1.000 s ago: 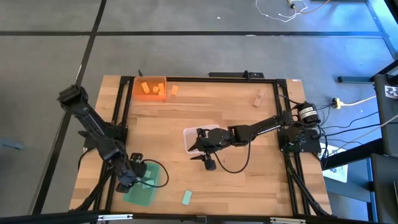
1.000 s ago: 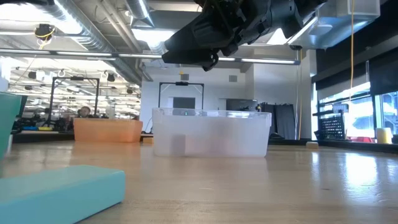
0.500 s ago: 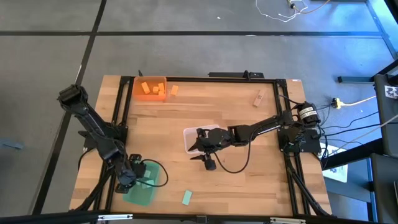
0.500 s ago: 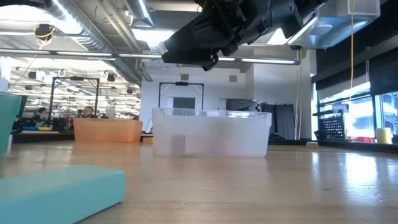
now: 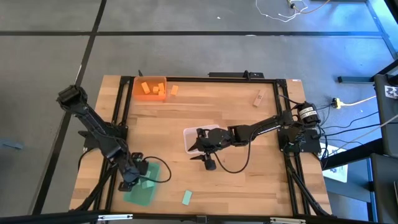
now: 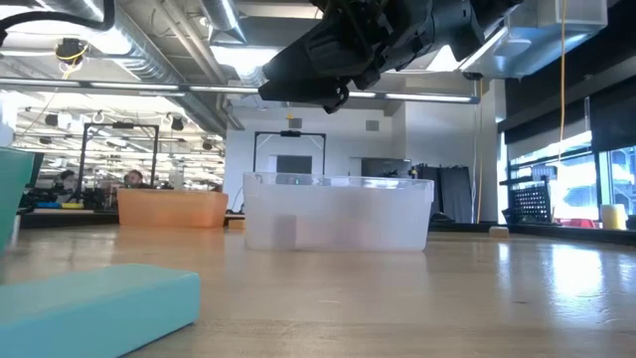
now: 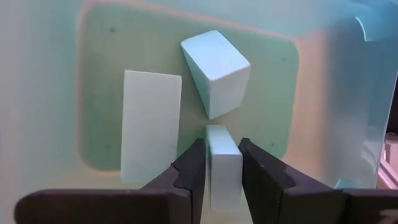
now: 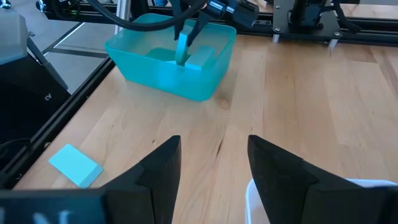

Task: Sort & place blocks by color
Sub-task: Put the blue block into the green bin

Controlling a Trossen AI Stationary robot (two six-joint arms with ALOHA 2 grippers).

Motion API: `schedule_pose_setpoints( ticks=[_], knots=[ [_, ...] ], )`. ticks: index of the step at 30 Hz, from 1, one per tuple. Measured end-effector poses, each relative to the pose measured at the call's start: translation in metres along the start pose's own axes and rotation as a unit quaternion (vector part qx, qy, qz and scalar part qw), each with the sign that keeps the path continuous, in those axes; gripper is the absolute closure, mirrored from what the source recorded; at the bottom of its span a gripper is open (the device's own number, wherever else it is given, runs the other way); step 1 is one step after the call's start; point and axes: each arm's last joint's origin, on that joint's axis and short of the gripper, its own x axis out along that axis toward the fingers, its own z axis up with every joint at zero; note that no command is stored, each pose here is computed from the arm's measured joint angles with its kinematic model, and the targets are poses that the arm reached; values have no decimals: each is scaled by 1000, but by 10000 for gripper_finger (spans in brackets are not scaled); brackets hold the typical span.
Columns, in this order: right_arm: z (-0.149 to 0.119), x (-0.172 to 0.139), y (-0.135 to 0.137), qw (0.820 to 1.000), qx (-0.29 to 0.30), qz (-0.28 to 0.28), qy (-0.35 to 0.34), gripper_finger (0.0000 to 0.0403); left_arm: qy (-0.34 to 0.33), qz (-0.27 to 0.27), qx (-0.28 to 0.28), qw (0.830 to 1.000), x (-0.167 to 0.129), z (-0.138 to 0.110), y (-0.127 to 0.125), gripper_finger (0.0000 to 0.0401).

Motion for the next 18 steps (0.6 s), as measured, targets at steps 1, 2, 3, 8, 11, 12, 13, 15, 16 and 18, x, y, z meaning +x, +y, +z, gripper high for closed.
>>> schedule_pose_setpoints(
  ticks=[1,2,3,8,11,12,13,15,16,18],
  knots=[
    [0,0,0,1000,0,0,0,218,-1,0,4,1000,0,0,0,319],
    [0,0,0,1000,0,0,0,218,-1,1,8,1000,0,1,1,324],
    [0,0,0,1000,0,0,0,218,-2,2,8,1000,0,1,1,328],
    [0,0,0,1000,0,0,0,218,-12,9,7,1000,0,3,3,338],
    [0,0,0,1000,0,0,0,218,-12,10,6,1000,0,3,3,329],
    [0,0,0,1000,0,0,0,218,-12,10,6,1000,0,3,3,324],
    [0,0,0,1000,0,0,0,218,-13,12,5,1000,0,3,3,318],
    [0,0,0,1000,0,0,0,218,-14,14,4,1000,0,3,3,308],
    [0,0,0,1000,0,0,0,218,-15,14,4,1000,0,3,3,303],
    [0,0,0,1000,0,0,0,218,-17,16,4,1000,0,3,3,296]
  ],
)
